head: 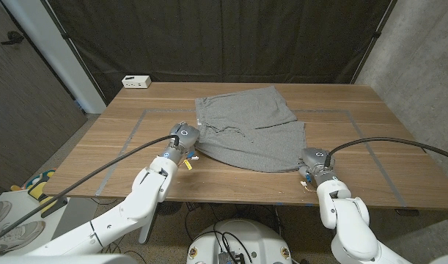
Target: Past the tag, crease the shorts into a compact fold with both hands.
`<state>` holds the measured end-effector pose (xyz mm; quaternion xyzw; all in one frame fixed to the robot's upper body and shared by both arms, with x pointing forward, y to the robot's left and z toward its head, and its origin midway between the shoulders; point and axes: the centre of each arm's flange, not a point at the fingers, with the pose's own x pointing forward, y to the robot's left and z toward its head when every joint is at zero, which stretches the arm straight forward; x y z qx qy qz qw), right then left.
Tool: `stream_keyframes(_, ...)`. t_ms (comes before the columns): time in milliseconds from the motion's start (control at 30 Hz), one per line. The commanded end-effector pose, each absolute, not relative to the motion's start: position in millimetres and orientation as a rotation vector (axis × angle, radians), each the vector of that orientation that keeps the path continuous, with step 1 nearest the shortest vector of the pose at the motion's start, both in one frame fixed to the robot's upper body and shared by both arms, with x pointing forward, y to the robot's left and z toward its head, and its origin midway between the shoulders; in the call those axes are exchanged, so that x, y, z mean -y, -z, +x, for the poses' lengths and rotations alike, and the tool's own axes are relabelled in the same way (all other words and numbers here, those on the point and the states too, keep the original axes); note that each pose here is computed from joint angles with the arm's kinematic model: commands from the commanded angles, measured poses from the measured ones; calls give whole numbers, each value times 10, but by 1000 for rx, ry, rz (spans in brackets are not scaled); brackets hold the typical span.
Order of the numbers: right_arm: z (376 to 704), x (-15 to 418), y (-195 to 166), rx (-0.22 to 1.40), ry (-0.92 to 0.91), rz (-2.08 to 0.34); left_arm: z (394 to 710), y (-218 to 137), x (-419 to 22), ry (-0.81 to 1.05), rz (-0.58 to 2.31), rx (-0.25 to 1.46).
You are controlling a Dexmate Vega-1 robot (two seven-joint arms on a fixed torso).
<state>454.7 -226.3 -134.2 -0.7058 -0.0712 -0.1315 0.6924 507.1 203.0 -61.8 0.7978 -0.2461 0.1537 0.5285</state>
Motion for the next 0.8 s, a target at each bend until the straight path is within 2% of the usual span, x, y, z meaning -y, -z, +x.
stream_keyframes(33, 4398, 2282, 1226, 245, 370, -1544, 4787, 454, -2001, -318, 1877, 574)
stream_keyframes(800, 4053, 2302, 1044, 392, 507, -1529, 4273, 400, -2115, -473, 1899, 525)
